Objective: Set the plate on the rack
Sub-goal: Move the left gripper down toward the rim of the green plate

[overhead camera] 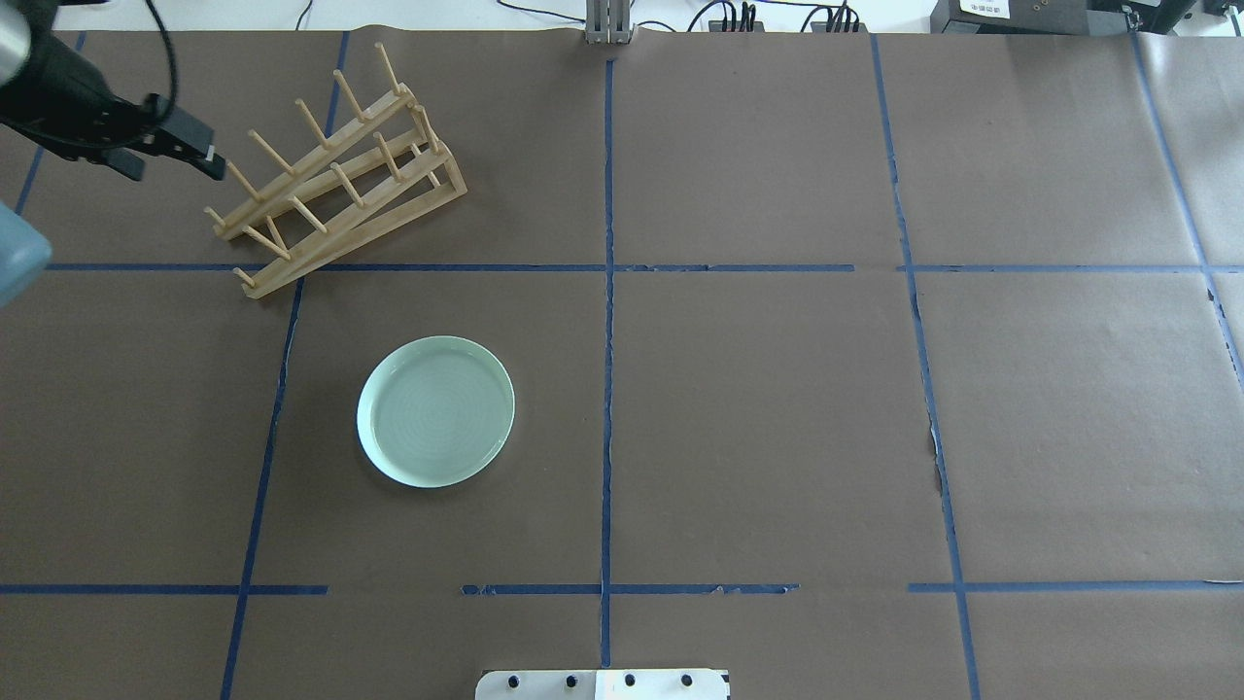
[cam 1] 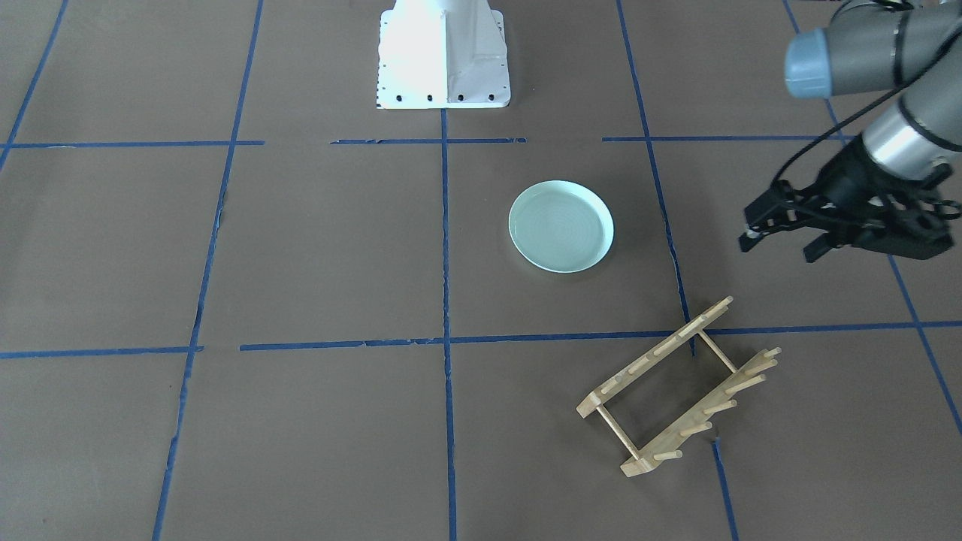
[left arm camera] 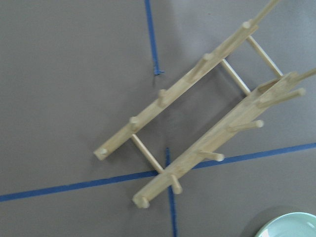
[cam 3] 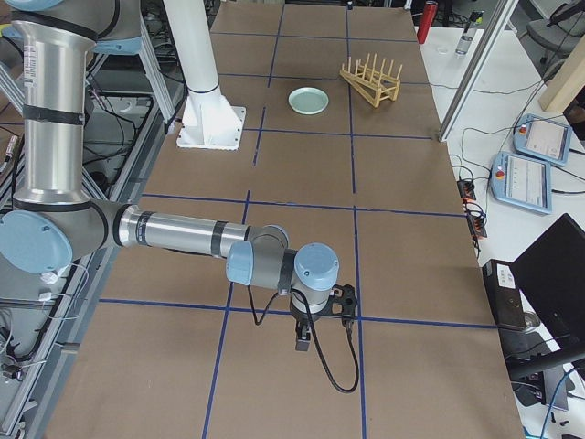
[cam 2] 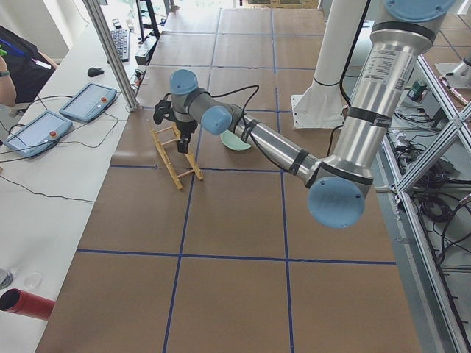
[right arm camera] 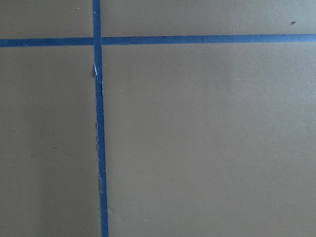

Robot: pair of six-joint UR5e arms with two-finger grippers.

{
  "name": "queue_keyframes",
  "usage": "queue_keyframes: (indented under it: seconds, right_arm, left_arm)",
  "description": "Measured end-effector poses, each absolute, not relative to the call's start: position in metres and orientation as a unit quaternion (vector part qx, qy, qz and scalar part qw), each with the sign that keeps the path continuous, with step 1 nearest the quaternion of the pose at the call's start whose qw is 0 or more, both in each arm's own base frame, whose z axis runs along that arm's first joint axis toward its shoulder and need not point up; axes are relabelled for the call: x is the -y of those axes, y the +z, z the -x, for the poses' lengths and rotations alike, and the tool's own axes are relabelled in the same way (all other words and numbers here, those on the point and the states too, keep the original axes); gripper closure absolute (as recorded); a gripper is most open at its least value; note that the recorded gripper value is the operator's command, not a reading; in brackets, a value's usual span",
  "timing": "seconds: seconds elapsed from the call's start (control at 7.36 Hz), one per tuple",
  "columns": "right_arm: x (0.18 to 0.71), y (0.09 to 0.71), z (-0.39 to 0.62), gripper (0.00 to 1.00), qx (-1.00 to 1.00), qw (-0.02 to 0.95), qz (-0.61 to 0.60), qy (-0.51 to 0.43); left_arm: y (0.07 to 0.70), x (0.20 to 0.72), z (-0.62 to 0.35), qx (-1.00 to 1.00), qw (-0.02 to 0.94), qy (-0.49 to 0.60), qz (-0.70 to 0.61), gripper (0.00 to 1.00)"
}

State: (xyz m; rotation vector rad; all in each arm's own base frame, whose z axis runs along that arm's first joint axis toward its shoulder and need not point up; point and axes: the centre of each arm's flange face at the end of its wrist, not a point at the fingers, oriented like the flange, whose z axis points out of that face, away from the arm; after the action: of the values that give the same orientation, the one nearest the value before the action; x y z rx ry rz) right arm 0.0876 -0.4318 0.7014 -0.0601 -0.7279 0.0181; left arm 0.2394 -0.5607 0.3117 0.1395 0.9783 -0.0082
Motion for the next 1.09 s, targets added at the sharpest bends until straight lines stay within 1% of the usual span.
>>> queue_keyframes:
  seconds: [0.27,0.54,0.82,0.95,1.09]
  right_arm:
    - [0.432,0.702,-0.088,0.0,0.356,0.934,0.03,0.009]
    - [0.432,0.702,-0.087,0.0,0.356,0.934,0.03,0.009]
    - [0.432,0.701,-0.087,0.0,0.356,0.934,0.029,0.009]
    - [0.432,0.701,-0.088,0.0,0.356,0.934,0.029,0.009]
    - [0.432,0.701,-0.088,0.0,0.356,0.934,0.029,0.009]
  left_arm:
    - [0.262,0.543,-0.348,-0.449,0.89,-0.083,0.006,0.0]
    - [0.233,0.529,-0.439,-0.393,0.904,-0.148,0.079,0.0]
    - [0.233,0.524,-0.511,-0.344,0.915,-0.181,0.108,0.0]
    - [0.24,0.512,-0.537,-0.326,0.92,-0.184,0.113,0.01]
    - [0.247,0.498,-0.556,-0.313,0.924,-0.184,0.119,0.17]
